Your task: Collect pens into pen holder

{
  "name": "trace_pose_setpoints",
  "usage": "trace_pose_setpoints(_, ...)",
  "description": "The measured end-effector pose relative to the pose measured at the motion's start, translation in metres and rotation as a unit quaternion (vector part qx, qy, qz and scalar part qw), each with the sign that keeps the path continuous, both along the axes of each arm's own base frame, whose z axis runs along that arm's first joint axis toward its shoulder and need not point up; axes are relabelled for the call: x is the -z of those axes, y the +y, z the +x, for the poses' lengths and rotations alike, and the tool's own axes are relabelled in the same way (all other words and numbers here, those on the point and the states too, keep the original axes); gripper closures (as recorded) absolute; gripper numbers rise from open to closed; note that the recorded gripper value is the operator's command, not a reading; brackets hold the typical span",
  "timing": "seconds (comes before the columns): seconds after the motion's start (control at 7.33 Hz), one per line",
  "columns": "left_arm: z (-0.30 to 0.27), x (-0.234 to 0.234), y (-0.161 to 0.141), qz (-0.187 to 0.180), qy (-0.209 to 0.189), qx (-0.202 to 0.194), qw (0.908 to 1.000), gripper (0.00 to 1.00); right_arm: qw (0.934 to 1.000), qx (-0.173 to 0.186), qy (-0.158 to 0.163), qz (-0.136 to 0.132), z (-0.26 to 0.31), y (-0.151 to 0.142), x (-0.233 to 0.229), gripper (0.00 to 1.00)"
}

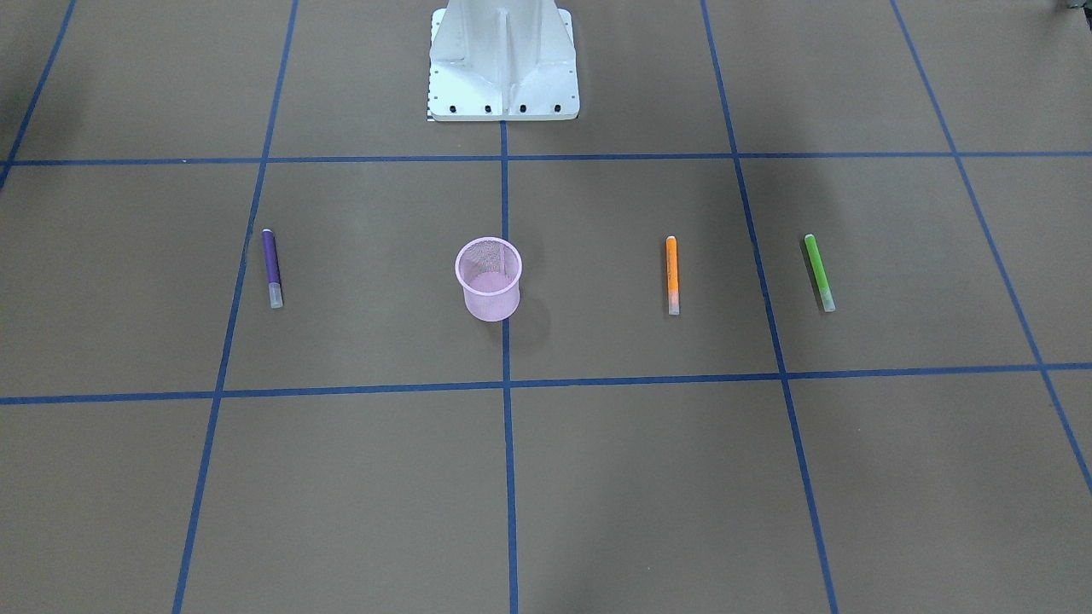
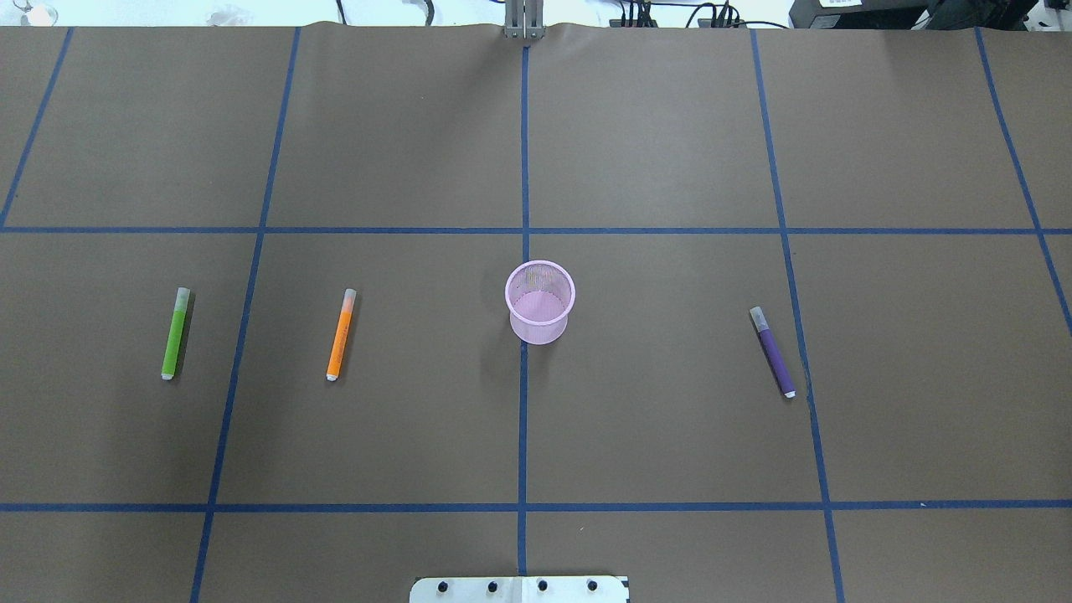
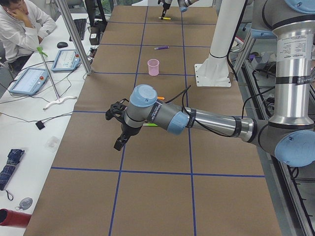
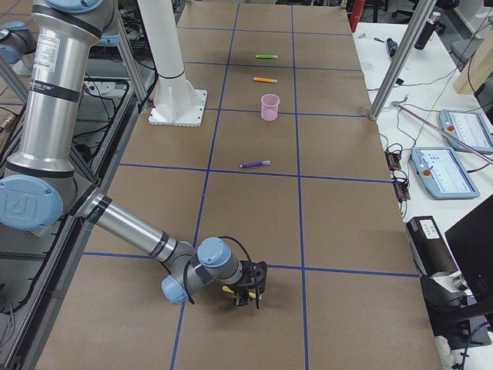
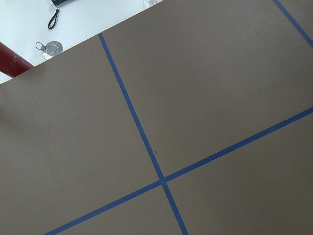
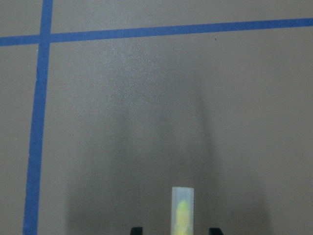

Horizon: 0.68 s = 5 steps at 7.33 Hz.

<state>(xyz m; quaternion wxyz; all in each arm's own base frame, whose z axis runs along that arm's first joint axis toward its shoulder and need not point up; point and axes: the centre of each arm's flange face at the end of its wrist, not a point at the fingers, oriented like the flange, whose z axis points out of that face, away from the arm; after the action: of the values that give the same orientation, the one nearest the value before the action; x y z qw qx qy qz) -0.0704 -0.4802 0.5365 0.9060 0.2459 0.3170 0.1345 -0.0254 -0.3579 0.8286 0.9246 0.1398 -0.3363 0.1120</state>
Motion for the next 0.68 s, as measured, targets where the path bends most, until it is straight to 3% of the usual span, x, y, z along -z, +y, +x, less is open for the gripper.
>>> trace_pose_setpoints(0.41, 0.000, -0.001, 0.000, -0.002, 0.000, 0.000, 1.0000, 0.00, 0.9999, 0.005, -0.003, 0.013, -0.002, -0.004, 0.008, 1.00)
trace_pose_setpoints(0.68, 0.000, -0.003, 0.000, -0.002, 0.000, 0.000, 1.0000, 0.00, 0.9973, 0.006, -0.022, 0.070, -0.011, -0.032, 0.063, 1.00)
